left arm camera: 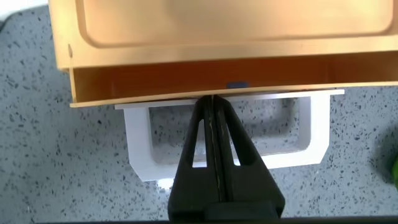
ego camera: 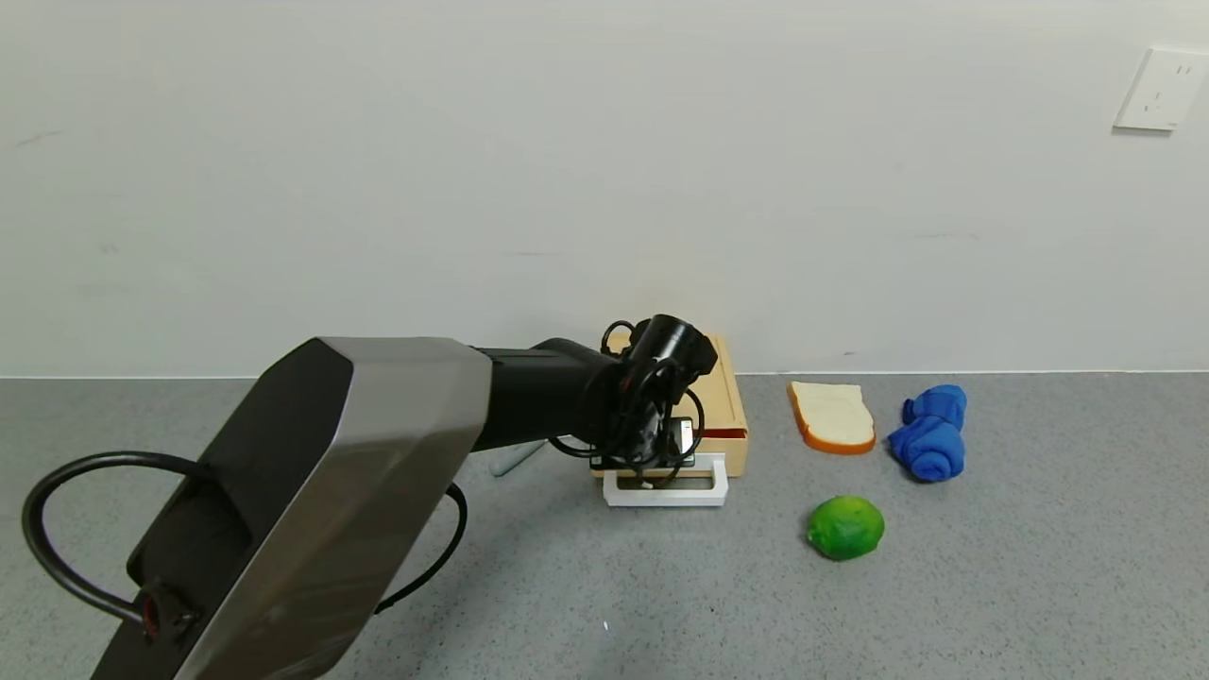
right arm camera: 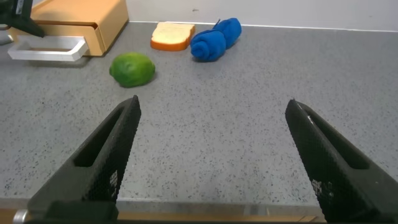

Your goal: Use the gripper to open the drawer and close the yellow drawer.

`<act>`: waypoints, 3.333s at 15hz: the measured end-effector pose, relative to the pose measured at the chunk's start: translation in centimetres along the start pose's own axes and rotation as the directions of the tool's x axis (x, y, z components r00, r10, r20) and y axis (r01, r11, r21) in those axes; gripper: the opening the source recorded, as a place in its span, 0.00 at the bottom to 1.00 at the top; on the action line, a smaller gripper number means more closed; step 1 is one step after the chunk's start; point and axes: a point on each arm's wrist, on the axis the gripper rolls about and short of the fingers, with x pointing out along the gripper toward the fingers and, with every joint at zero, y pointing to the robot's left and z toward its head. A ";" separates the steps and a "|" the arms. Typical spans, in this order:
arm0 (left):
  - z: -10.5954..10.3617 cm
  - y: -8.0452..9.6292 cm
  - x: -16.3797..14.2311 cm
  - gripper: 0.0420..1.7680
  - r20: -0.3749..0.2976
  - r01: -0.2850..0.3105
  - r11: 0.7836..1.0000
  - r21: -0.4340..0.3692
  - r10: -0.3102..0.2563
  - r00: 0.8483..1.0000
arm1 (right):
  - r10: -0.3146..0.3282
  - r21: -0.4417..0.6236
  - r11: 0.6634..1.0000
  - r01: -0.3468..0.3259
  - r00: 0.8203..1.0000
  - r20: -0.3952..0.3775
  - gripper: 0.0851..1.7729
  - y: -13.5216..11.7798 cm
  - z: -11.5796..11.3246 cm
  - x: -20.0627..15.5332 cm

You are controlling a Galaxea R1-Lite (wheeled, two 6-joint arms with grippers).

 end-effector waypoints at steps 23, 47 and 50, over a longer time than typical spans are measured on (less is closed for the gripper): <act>5.0 3.3 -11.1 0.04 0.154 -0.008 0.995 0.097 -0.007 0.988 | 0.000 0.000 1.000 0.000 1.000 0.000 0.96 0.0 0.0 0.0; -6.2 17.1 -26.5 0.74 0.210 0.282 0.887 0.365 -0.374 0.903 | 0.001 0.000 1.000 -0.001 1.000 0.000 0.96 0.0 0.0 0.0; -8.9 19.1 -29.4 0.81 0.290 0.239 0.904 0.355 -0.349 0.891 | 0.000 0.000 1.000 0.000 1.000 0.000 0.96 0.0 0.0 0.0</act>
